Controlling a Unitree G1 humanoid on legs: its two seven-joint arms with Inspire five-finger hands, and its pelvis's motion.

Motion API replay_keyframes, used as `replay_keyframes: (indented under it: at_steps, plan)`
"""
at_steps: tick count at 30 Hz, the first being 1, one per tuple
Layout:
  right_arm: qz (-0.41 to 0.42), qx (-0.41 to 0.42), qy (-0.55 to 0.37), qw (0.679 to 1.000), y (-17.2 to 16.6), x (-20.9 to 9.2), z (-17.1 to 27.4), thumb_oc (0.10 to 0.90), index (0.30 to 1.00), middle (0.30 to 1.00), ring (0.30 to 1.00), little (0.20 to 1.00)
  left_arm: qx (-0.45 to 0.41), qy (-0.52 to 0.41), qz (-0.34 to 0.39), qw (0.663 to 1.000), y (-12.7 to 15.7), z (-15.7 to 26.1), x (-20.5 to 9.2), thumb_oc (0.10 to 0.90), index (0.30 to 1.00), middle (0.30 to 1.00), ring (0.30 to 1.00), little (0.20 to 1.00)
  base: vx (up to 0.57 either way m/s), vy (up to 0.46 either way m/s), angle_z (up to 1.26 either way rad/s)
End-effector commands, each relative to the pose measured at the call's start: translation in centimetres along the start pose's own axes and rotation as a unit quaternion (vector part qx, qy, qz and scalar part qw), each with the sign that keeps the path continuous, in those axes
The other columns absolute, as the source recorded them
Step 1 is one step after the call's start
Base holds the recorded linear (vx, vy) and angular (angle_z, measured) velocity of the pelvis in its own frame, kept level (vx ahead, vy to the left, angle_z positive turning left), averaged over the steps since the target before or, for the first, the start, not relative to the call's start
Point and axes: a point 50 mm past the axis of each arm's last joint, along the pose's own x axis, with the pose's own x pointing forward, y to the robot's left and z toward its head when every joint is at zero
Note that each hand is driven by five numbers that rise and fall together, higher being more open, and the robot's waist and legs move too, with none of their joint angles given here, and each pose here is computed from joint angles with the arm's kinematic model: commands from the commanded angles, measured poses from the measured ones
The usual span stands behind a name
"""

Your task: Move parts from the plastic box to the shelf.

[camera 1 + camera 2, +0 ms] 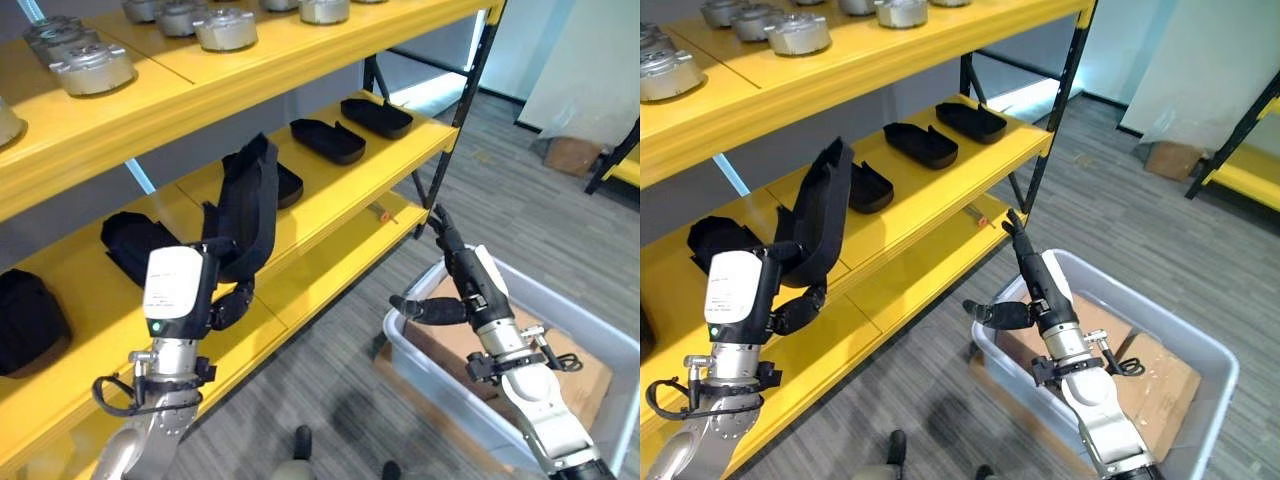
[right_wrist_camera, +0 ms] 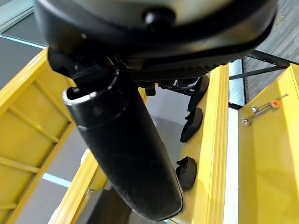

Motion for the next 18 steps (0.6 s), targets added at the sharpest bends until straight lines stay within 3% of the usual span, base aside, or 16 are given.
replay_keyframes:
  at_steps: [1, 12, 18]
  plan:
    - [-0.033, 0.018, -0.155, 0.987, -0.9, 2.5, 5.2, 0.9, 1.0, 1.0, 1.0, 1.0, -0.006, -0.094, 0.138, 0.986, 4.4, 2.2, 4.0, 0.4, 0.3, 0.3, 0.3, 0.3, -0.1, -0.138, 0.34]
    - [-0.049, -0.011, -0.163, 0.985, -1.8, 2.7, 5.6, 0.9, 1.0, 1.0, 1.0, 1.0, -0.022, -0.087, 0.136, 0.987, 4.1, 2.3, 3.3, 0.4, 0.3, 0.3, 0.3, 0.3, -0.12, -0.028, 0.68]
    - [-0.066, 0.006, -0.144, 0.987, -2.2, 2.0, 4.8, 0.9, 1.0, 1.0, 1.0, 1.0, -0.039, -0.077, 0.141, 0.986, 4.0, 2.3, 2.9, 0.4, 0.3, 0.3, 0.3, 0.3, -0.05, 0.125, 0.65]
